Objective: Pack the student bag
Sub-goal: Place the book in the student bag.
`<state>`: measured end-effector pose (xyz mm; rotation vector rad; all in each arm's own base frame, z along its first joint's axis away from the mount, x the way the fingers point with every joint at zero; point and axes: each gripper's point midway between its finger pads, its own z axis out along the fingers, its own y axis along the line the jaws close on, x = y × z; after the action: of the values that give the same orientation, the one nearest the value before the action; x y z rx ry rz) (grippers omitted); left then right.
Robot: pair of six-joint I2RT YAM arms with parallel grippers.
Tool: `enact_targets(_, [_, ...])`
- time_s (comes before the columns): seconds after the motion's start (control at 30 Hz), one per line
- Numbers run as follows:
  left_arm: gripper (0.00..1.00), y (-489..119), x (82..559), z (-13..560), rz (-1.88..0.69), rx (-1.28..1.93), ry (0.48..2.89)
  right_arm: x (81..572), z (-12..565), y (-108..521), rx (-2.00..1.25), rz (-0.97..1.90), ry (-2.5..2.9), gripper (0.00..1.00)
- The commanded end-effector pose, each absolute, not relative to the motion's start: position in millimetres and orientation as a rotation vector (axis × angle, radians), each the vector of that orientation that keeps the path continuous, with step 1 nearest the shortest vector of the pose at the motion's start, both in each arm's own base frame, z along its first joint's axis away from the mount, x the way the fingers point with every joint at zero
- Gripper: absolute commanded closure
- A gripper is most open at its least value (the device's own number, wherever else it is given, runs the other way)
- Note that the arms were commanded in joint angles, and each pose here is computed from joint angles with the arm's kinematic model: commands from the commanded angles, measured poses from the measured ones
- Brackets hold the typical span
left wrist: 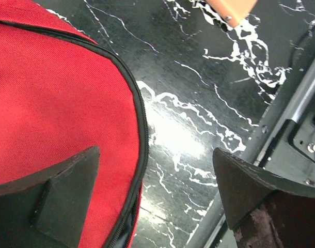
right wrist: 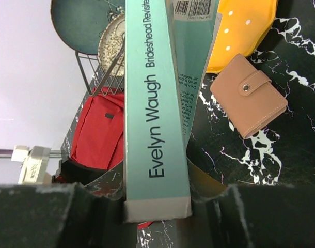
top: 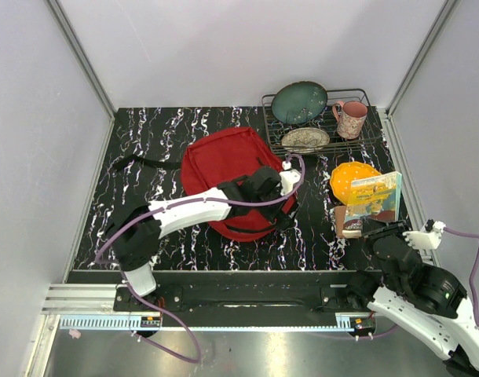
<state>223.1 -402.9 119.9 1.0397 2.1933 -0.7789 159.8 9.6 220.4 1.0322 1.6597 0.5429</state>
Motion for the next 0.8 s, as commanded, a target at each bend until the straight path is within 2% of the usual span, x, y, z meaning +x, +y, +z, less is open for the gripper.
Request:
enact_targets(0.0, [0.09,-411,246,120,-0.679,1.018,2.202,165,239,6,1.104,0.618,1.546,1.0])
enact_targets(0.37, [0.23,-405,261,91,-0.533,0.963,2.268,164,230,10,1.126,0.654,1.555,1.0])
enact_targets(0.5, [0.39,-403,264,91,-0.506,0.953,2.264,164,229,10,1.132,0.653,1.556,1.0])
enact_targets(0.63, [0.62,-401,268,91,-0.483,0.942,2.263,164,228,11,1.135,0.656,1.556,0.99])
enact_targets(0.77, [0.79,-399,269,91,-0.472,0.941,2.26,164,226,11,1.136,0.654,1.559,0.98])
